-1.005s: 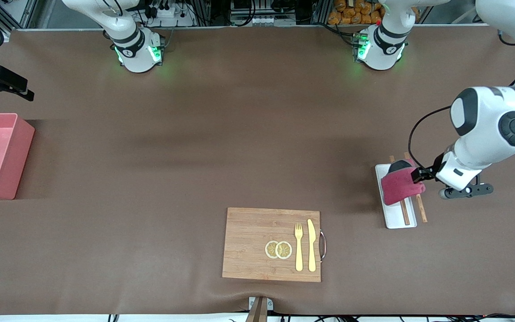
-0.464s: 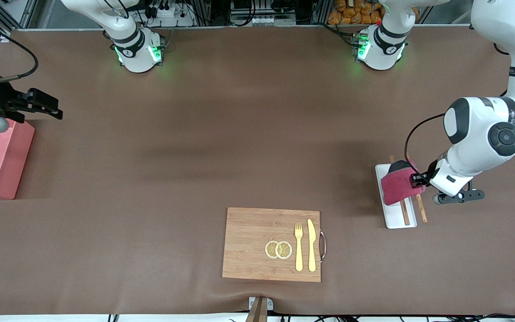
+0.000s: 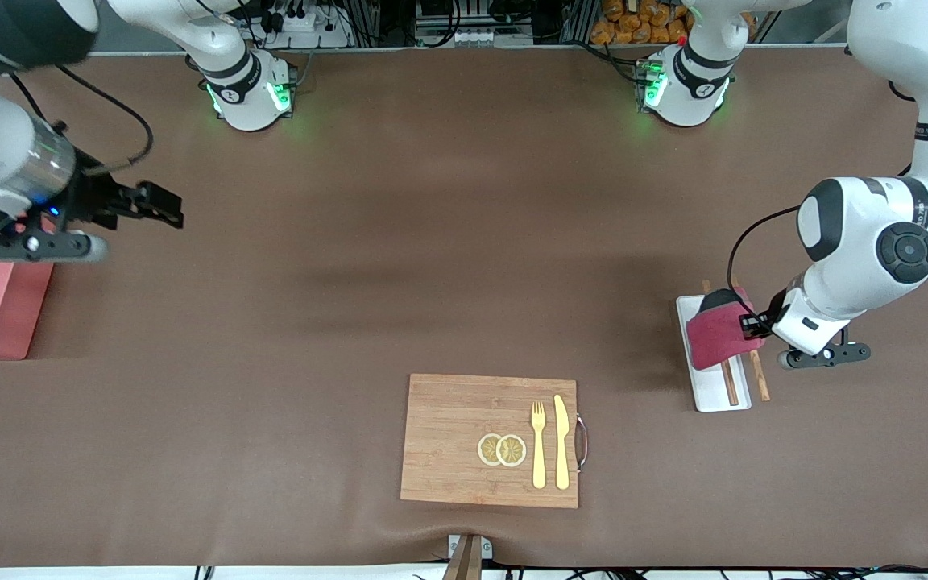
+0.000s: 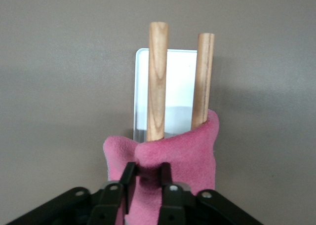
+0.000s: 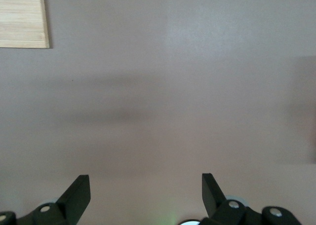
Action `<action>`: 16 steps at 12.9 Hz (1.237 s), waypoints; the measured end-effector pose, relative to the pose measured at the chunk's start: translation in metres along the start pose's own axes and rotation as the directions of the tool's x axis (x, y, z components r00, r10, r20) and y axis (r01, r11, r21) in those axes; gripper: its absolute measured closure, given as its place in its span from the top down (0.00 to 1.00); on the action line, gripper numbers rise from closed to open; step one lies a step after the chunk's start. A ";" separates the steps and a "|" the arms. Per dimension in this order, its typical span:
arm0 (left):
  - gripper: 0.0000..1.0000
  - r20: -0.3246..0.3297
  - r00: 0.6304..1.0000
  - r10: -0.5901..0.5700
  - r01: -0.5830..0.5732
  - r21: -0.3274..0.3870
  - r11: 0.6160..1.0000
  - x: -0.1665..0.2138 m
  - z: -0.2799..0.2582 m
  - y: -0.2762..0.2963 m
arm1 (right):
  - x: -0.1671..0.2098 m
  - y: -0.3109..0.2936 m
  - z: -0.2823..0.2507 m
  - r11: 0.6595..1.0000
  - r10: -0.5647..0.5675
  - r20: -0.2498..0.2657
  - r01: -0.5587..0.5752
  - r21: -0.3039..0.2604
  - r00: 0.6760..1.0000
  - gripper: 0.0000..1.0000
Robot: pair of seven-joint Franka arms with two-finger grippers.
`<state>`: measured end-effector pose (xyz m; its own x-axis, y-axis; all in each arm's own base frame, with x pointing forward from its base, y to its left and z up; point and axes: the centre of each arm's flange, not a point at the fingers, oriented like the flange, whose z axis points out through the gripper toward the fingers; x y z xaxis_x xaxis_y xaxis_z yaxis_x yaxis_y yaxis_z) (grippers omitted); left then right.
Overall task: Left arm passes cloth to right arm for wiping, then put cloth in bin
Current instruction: 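Grasp the pink cloth with the left gripper while the right gripper advances, then lift the pink cloth with the left gripper toward the right gripper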
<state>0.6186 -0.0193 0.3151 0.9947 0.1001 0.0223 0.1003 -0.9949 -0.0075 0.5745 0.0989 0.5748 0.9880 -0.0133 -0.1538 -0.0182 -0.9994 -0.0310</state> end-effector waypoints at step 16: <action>0.03 -0.074 0.992 -0.098 0.082 -0.192 0.978 -0.045 -0.105 0.201 | 0.021 -0.019 0.023 0.981 0.130 0.054 -0.137 0.139 0.990 1.00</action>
<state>0.5920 -0.2246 0.4172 0.9758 0.1959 0.0971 0.1756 -0.9667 0.1862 0.5919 0.1182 0.5493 0.9675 -0.1416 -0.2093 -0.1741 -0.9738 -0.1462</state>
